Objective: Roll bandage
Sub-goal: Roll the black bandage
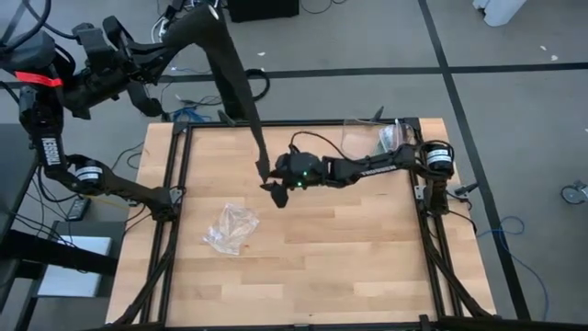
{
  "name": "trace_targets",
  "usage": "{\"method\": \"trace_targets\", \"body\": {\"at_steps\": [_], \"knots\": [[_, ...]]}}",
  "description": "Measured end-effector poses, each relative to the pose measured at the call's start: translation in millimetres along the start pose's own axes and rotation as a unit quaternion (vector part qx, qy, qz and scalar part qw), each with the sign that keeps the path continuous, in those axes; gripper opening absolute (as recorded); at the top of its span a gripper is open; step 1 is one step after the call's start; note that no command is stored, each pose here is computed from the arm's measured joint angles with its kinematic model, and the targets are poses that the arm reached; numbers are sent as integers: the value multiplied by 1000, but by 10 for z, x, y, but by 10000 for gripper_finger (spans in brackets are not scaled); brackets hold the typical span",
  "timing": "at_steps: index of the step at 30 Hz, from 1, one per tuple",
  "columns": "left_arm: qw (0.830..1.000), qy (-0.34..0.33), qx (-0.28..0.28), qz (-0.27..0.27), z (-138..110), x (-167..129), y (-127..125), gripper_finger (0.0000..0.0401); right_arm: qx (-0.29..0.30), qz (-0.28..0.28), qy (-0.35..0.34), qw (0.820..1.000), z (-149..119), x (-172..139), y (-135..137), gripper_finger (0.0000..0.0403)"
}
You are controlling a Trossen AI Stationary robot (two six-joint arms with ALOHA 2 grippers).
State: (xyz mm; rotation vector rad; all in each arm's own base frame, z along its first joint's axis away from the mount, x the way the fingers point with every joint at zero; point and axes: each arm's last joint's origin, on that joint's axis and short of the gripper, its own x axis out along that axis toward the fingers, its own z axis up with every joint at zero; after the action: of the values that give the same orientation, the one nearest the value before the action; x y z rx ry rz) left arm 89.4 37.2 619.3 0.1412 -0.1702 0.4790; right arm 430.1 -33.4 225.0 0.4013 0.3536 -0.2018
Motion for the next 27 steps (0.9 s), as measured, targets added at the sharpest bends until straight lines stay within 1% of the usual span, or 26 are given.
{"method": "trace_targets", "body": {"at_steps": [4, 6, 8, 9, 11, 14, 19, 24, 27], "knots": [[1000, 1, 0, 0, -1, 0, 0, 13, -7, -65, -34, 997, -27, -19, 100, 162], [1000, 1, 1, 0, -2, 0, 0, 13, -7, -84, -51, 995, -5, -42, 127, 122], [1000, 2, 1, 0, -4, 0, -1, 13, -5, -78, -66, 995, 45, -74, 156, 91], [1000, 2, 1, 0, -3, 0, -1, 13, -5, -75, -67, 995, 57, -84, 161, 81], [1000, 2, 1, -1, -4, 0, -1, 13, -4, -72, -69, 995, 75, -98, 169, 75], [1000, 2, 1, -1, -5, 0, -1, 13, -6, -67, -77, 995, 105, -117, 181, 87], [1000, 2, 2, -1, -3, 0, -1, 13, -1, -69, -85, 994, 131, -120, 160, 148], [1000, 0, 1, -1, 0, 0, 0, 13, -9, -106, -95, 990, 175, -115, 42, 214], [1000, -2, 0, -1, 3, 0, 0, 13, -5, -122, -100, 987, 211, -101, -69, 238]]}}
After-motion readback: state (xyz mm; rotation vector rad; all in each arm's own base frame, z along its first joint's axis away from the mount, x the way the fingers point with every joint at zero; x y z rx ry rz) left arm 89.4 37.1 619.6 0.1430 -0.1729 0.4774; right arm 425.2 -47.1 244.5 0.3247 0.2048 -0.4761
